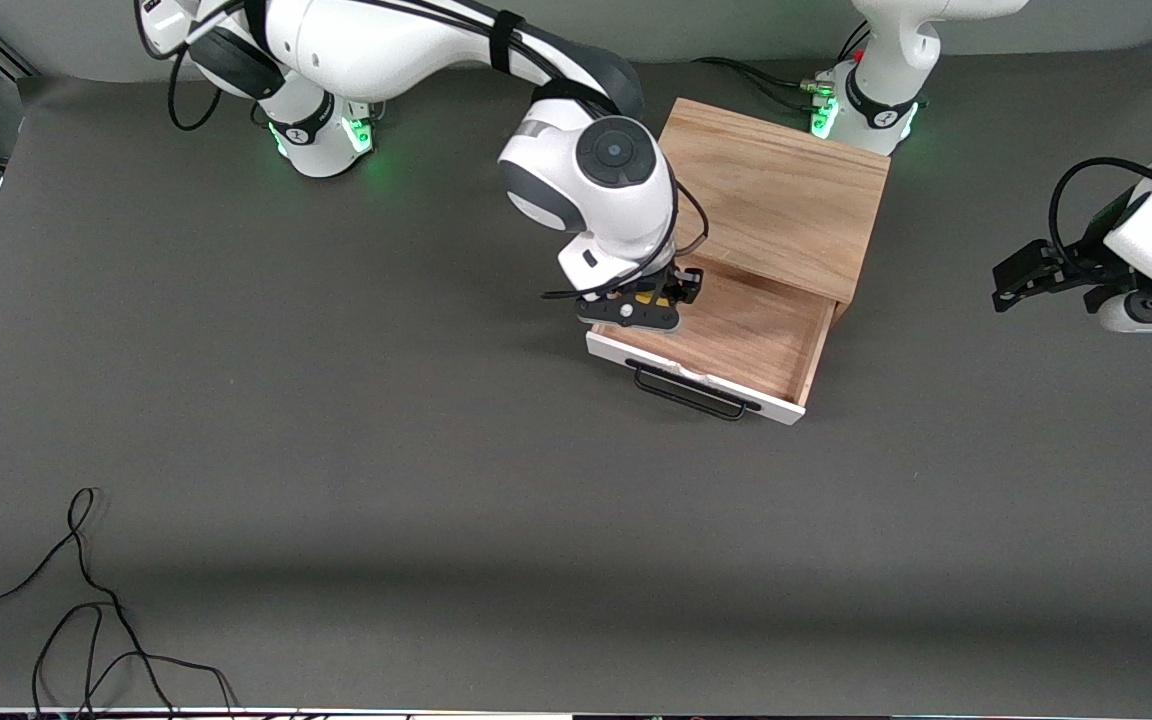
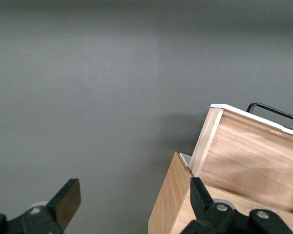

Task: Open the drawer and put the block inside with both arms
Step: 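Carry the cube over the open drawer with the right gripper and lower it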

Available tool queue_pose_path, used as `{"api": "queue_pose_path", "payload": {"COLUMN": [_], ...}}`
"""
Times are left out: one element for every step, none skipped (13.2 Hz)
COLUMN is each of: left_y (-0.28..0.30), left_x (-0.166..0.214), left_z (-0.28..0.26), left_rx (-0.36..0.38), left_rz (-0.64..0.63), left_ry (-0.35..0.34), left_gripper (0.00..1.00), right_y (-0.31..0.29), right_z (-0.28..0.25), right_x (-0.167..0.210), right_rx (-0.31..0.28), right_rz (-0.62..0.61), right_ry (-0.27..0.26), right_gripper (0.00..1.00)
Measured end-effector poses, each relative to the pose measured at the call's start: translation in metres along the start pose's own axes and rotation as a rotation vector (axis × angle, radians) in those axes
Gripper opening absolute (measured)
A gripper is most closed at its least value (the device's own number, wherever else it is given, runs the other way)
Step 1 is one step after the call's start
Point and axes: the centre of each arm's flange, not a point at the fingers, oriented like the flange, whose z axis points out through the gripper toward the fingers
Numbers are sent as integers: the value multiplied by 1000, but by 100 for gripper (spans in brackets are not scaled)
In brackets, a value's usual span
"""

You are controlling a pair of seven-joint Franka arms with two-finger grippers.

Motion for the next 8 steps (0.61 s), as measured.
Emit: {"api": "queue_pose_path", "payload": {"left_y": [0, 0, 0, 0, 0, -1, -2, -3], "left_x": [1, 1, 1, 1, 1, 1, 0, -1], "left_z": [1, 2, 3, 4, 4, 5, 5, 6], "left_rx": [0, 1, 1, 2, 4, 9, 14, 26], "left_rz": [1, 3, 9, 23, 41, 55, 62, 67], "left_ry": [-2, -5, -8, -11, -14, -16, -21, -32], "left_gripper": [100, 100, 100, 100, 100, 100, 100, 100], "right_y": [-3, -6, -7, -8, -9, -9, -10, -10], "right_z": [12, 25, 37, 46, 52, 57, 61, 63], "right_x": [-3, -8, -12, -15, -18, -20, -23, -24], "right_rx": [-2, -7, -14, -22, -29, -34, -37, -40], "right_rz": [5, 3, 5, 11, 13, 11, 10, 9], "right_ry": [4, 5, 6, 3, -1, -6, -9, -11], "right_gripper": [55, 55, 55, 55, 55, 55, 55, 55]}}
